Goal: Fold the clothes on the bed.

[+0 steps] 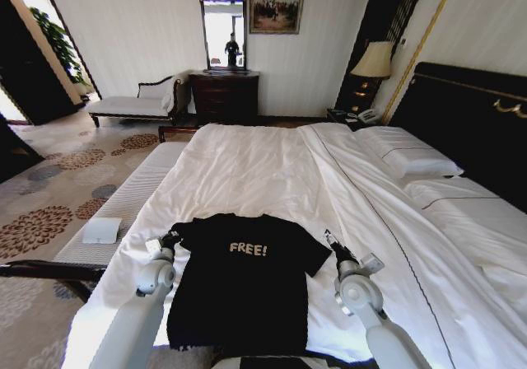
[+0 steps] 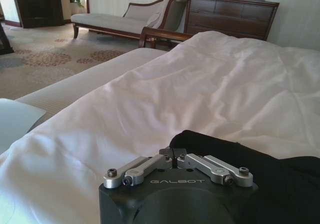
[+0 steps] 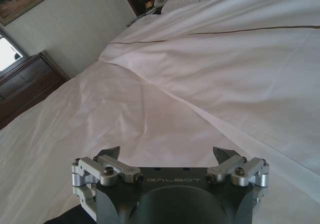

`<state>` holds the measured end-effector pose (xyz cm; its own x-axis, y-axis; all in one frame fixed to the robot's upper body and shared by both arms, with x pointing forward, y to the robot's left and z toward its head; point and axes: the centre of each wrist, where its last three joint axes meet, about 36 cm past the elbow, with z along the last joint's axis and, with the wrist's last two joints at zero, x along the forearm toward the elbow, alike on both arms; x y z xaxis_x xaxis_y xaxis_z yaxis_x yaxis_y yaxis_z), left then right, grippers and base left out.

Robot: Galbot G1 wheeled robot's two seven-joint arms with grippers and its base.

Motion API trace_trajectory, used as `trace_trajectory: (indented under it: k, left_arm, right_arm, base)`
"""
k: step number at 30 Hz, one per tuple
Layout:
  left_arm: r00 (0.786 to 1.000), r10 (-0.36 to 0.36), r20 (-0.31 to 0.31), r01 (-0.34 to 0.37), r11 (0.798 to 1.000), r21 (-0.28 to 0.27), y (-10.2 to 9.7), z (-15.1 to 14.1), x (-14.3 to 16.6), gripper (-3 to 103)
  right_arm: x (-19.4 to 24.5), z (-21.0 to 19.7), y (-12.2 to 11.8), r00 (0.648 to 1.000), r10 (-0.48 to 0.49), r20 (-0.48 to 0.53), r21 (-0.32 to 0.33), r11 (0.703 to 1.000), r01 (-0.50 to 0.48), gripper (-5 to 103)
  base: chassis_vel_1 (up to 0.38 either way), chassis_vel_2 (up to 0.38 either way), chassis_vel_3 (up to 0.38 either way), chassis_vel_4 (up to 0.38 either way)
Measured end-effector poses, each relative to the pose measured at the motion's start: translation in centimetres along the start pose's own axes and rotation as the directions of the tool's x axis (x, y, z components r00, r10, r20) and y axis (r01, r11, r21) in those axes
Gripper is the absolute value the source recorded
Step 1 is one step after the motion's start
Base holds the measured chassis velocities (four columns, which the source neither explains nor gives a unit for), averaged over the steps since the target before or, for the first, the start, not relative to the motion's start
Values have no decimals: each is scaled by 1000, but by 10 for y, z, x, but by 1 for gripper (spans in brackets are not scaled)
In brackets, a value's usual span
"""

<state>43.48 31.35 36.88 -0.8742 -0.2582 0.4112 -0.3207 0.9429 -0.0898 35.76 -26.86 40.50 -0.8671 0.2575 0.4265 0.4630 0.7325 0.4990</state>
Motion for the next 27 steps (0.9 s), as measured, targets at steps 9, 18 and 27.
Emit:
trace_trajectory:
  k: [9, 18, 27]
  left_arm:
    - [996, -50, -71, 55, 996, 64, 13, -1, -27, 0]
    - [990, -85, -114, 96, 990, 102, 22, 5, -36, 0]
    - [993, -96, -71, 106, 982, 156, 29, 7, -31, 10]
  right_arm:
    - [-5, -2, -4, 1000, 13, 2, 5, 1000, -13, 100]
    - [-6, 0, -4, 1000, 15, -2, 2, 1000, -15, 100]
    - [-3, 1, -4, 1000, 13, -3, 5, 1000, -13, 100]
  base:
    - [0, 0, 0, 0]
    - [0, 0, 0, 0]
    - [0, 0, 0, 0]
